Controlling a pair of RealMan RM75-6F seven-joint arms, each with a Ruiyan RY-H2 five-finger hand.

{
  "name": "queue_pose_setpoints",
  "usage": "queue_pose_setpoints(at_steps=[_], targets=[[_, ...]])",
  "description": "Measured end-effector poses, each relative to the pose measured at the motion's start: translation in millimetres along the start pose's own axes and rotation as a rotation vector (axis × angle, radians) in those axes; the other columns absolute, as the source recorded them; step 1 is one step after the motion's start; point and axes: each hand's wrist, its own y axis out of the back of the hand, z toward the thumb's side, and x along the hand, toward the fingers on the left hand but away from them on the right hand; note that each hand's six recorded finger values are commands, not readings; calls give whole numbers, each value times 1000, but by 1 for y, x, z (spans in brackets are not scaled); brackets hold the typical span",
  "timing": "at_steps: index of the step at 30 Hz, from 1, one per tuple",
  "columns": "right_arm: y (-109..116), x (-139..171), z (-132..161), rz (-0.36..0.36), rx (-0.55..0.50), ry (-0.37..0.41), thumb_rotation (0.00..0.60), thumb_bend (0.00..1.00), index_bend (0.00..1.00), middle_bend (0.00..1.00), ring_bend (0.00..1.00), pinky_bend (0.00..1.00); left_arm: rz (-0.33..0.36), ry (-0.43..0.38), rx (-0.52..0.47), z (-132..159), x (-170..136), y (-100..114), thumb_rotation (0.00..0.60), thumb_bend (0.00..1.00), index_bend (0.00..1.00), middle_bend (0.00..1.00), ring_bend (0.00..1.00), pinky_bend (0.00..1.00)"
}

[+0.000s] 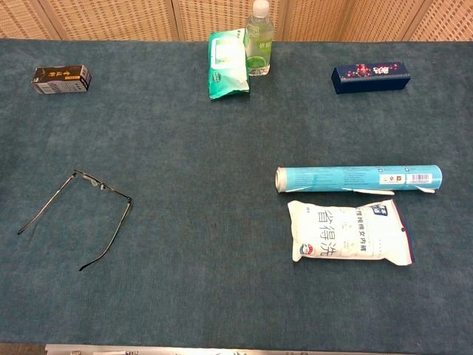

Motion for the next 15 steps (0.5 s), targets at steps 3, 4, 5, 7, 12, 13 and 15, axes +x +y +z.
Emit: queue_pose_setpoints(at_steps=[3,4,5,7,12,13,15], targets=[[-3,-1,1,10,1,5,600,322,392,365,222,373,7,9,0,-2,-2,2,600,590,335,0,0,109],[-4,-2,1,17,2,6,600,322,391,365,222,373,12,14,-1,-3,-3,3,600,590,336,0,0,109],[-5,-3,1,21,2,5,600,322,391,365,222,373,17,19,-3,-4,-4,4,600,590,336,0,0,109],[-8,-5,1,31,3,2,600,322,391,365,223,373,22,28,-8,-6,-5,5,600,590,336,0,0,109],[-8,-8,0,31,0,-4,600,322,391,365,222,373,21,12,-16,-2,-6,5,600,590,341,0,0,114],[-7,-7,-1,27,-2,-6,600,322,391,365,222,373,16,4,-18,-1,-6,3,600,590,343,0,0,117],[-4,-7,-1,16,-6,-7,600,322,391,365,222,373,0,-16,-26,4,-5,-2,600,590,350,0,0,122]])
